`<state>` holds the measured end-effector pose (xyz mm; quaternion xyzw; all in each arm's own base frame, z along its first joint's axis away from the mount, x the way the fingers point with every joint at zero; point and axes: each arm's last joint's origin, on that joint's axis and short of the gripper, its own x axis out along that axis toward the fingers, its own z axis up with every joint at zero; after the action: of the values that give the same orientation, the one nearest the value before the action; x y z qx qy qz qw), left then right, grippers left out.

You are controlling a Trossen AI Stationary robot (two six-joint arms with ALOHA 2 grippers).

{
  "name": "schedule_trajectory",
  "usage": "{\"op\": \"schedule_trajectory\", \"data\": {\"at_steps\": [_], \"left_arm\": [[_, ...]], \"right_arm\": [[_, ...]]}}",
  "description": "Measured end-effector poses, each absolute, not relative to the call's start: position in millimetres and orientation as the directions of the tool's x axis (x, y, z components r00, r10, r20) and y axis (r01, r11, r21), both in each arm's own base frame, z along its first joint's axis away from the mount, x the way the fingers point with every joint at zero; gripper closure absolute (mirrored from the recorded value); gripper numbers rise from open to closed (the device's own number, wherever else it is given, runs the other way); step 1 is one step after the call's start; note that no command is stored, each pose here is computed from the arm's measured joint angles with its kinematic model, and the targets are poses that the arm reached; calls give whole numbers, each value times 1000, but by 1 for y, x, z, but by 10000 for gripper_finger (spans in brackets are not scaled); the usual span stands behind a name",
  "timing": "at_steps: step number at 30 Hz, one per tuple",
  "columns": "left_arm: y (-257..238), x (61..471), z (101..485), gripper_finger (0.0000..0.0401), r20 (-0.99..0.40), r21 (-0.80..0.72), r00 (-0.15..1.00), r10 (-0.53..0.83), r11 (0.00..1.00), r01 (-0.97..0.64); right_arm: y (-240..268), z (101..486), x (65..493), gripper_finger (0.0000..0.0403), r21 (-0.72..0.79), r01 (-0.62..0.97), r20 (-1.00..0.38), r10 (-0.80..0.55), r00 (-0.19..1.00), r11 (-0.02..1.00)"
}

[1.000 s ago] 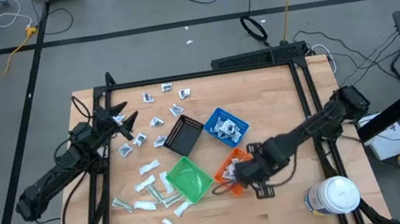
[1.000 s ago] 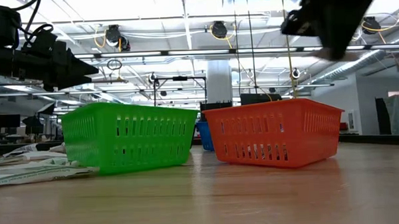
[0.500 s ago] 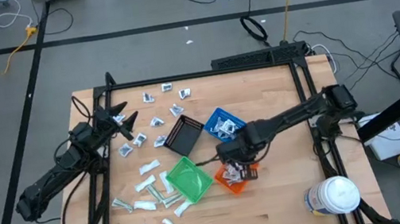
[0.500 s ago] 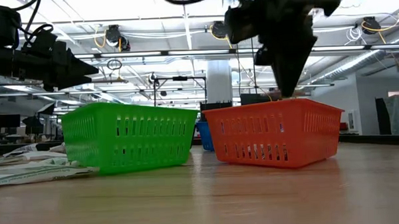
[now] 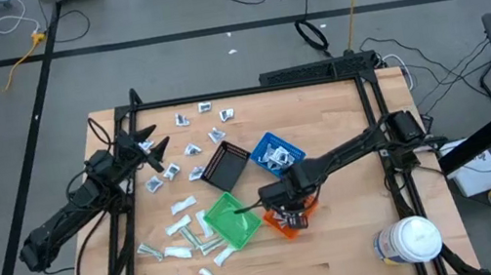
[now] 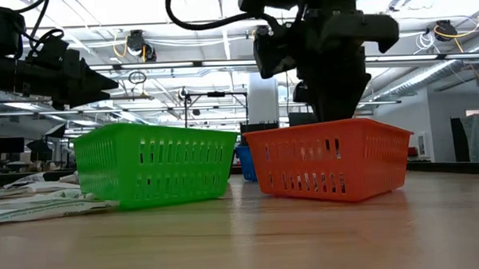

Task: Pick & Place First Aid Supplies
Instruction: Put the orange ointment pack into the orange bin, then put the green bandage into the green bin

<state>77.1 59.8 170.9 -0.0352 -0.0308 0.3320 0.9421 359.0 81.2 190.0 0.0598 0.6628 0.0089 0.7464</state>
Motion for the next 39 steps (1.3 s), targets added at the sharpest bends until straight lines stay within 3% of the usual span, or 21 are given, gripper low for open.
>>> {"op": "schedule_trajectory", "data": {"at_steps": [8, 15, 23, 31, 39], "left_arm": [[60, 77, 171, 77, 35, -87, 777, 628, 777, -624], [60, 77, 171, 77, 34, -87, 777, 628, 777, -624], [60, 77, 171, 77, 35, -87, 778, 628, 777, -623], [60, 77, 171, 77, 34, -87, 778, 628, 777, -623], [60, 77, 171, 77, 34, -87, 778, 628, 777, -623]], "right_arm": [[83, 194, 357, 244, 157, 26, -981, 153, 118, 987], [70, 235, 348, 162, 79, -83, -956, 99, 277, 993], [41, 259, 324, 140, -72, -56, -838, -30, 545, 996], [7, 241, 276, 138, -268, 122, -519, -250, 817, 956], [-27, 212, 219, 141, -309, 311, -214, -384, 898, 899]]}}
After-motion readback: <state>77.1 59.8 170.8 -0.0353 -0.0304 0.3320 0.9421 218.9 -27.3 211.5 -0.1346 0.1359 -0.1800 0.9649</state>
